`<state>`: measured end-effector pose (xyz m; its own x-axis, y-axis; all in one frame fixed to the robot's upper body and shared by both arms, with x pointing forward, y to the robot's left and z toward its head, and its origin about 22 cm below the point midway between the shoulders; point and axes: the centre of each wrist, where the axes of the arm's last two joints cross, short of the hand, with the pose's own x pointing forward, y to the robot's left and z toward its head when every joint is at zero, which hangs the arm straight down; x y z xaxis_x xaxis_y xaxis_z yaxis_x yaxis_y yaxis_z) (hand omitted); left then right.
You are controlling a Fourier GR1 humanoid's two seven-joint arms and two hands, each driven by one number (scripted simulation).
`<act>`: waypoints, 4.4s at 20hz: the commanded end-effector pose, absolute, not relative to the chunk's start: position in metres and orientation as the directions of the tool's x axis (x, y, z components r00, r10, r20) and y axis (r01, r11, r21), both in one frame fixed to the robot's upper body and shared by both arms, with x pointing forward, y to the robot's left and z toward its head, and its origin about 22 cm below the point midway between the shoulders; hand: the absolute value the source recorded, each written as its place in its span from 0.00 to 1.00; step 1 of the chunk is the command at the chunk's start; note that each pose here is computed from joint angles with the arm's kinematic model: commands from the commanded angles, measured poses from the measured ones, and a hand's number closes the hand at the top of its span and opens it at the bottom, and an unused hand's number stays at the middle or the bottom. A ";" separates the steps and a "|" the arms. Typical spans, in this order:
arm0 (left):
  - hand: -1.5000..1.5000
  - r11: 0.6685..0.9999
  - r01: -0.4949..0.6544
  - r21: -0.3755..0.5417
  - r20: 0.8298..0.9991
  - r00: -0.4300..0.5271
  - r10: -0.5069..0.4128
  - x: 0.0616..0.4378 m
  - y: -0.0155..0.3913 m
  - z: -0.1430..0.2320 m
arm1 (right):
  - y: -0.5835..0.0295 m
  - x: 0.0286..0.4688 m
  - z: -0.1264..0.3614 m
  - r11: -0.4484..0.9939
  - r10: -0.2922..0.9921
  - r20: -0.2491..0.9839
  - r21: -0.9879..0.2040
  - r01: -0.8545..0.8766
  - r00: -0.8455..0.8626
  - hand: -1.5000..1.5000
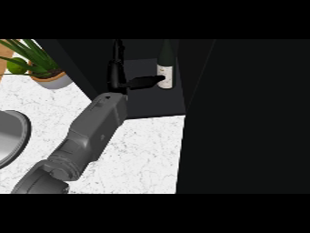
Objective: Pick up the wine, place it into the cabinet and close the cabinet
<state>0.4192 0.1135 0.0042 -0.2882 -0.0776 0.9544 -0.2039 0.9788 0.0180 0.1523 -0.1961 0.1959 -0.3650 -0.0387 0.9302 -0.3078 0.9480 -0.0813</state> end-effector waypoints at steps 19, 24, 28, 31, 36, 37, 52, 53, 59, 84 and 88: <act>0.00 0.986 -0.068 -0.154 0.944 -0.303 0.127 0.410 0.122 -0.012 | -0.189 0.150 0.205 0.948 -0.070 0.930 -0.050 -0.314 -0.360 0.00; 0.00 0.983 -0.083 -0.165 0.947 -0.292 0.134 0.406 0.124 -0.020 | -0.184 0.157 0.205 0.936 -0.077 0.931 -0.055 -0.346 -0.356 0.00; 0.00 0.983 -0.063 -0.170 0.946 -0.290 0.145 0.407 0.118 -0.012 | -0.195 0.138 0.206 0.948 -0.065 0.931 -0.055 -0.314 -0.360 0.00; 0.00 0.981 -0.067 -0.180 0.946 -0.285 0.154 0.399 0.118 -0.020 | -0.197 0.154 0.202 0.947 -0.059 0.935 -0.059 -0.315 -0.351 0.00; 0.00 0.986 -0.029 -0.165 0.950 -0.273 0.151 0.369 0.103 -0.037 | -0.200 0.154 0.208 0.954 -0.052 0.932 -0.059 -0.293 -0.360 0.00; 0.00 0.982 -0.015 -0.186 0.941 -0.291 0.174 0.362 0.097 -0.035 | -0.196 0.137 0.215 0.959 -0.043 0.933 -0.062 -0.276 -0.358 0.00; 0.00 0.971 0.050 -0.234 0.916 -0.324 0.237 0.236 0.047 -0.019 | -0.205 0.130 0.213 0.973 -0.036 0.931 -0.051 -0.226 -0.363 0.00; 0.00 0.969 0.033 -0.243 0.915 -0.325 0.241 0.234 0.048 -0.013 | -0.214 0.145 0.210 0.972 -0.028 0.927 -0.063 -0.229 -0.373 0.00; 0.00 0.980 -0.017 -0.198 0.928 -0.324 0.182 0.204 0.083 0.001 | -0.209 0.133 0.202 0.969 -0.025 0.936 -0.062 -0.237 -0.350 0.00; 0.00 0.961 0.165 -0.223 0.903 -0.335 0.268 0.133 0.178 0.044 | -0.197 0.109 0.206 0.848 -0.064 0.979 -0.049 -0.527 -0.195 1.00; 0.00 0.968 0.129 -0.213 0.903 -0.353 0.246 0.130 0.210 0.046 | -0.193 0.111 0.202 0.831 -0.096 0.986 0.007 -0.556 -0.132 1.00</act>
<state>0.1366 0.1949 0.0475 -0.3413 0.2492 0.9063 0.1379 0.9671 -0.2140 0.1363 -0.1839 0.1836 -0.1520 0.0001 0.9884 -0.4726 0.8783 -0.0728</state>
